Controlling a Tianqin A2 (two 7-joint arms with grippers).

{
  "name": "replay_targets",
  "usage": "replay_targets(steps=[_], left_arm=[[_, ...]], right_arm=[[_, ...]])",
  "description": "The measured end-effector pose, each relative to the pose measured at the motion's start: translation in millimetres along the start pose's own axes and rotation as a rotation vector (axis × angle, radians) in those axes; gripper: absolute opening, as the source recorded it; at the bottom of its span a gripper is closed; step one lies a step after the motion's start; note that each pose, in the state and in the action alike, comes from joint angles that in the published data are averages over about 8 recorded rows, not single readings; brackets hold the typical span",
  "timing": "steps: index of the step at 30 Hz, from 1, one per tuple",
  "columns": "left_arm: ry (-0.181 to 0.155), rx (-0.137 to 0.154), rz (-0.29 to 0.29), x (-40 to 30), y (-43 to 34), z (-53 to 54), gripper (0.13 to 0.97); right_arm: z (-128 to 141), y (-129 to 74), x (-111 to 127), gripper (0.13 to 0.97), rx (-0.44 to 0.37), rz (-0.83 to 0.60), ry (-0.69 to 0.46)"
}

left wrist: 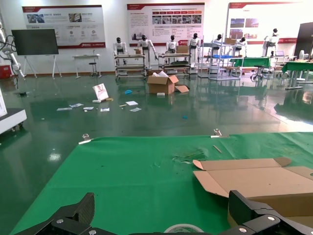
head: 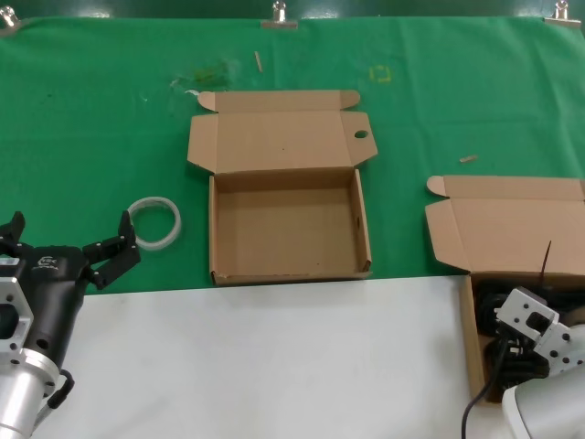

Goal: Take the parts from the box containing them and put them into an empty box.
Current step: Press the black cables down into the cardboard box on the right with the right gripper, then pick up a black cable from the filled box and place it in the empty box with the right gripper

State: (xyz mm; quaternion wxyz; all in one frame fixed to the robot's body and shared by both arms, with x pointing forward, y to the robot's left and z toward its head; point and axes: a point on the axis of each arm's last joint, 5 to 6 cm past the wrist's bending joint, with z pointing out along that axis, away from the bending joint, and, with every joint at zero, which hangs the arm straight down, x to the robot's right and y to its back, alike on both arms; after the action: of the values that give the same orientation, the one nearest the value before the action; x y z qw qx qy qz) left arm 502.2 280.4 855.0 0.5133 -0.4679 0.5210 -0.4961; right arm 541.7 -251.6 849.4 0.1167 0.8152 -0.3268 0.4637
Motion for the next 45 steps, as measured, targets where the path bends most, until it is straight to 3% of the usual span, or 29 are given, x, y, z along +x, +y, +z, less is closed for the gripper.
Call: replay_targets(steps=[3, 7, 15, 24, 31, 37, 45], left_arm=[[0.000, 0.000, 0.000, 0.0, 0.0, 0.0, 0.966], [0.000, 0.000, 0.000, 0.0, 0.0, 0.0, 0.966], [0.000, 0.000, 0.000, 0.0, 0.0, 0.0, 0.966], [0.000, 0.000, 0.000, 0.0, 0.0, 0.0, 0.966], [0.000, 0.000, 0.000, 0.0, 0.0, 0.0, 0.966], [0.000, 0.000, 0.000, 0.0, 0.0, 0.0, 0.966], [0.000, 0.000, 0.000, 0.0, 0.0, 0.0, 0.966]], right_arm=[[-0.1, 0.6, -1.7, 0.558, 0.001, 0.004, -0.004], [-0.5, 1.7, -4.2, 0.558, 0.001, 0.011, -0.010], [-1.2, 4.2, -9.0, 0.356, -0.001, 0.029, -0.023], [-9.7, 4.1, -3.8, 0.227, 0.003, 0.052, -0.009], [-33.5, -4.1, 13.4, 0.208, 0.035, 0.064, 0.041], [-62.2, -22.9, 26.9, 0.201, 0.117, 0.064, 0.093], [-76.7, -75.2, 22.7, 0.201, 0.358, 0.084, 0.089]])
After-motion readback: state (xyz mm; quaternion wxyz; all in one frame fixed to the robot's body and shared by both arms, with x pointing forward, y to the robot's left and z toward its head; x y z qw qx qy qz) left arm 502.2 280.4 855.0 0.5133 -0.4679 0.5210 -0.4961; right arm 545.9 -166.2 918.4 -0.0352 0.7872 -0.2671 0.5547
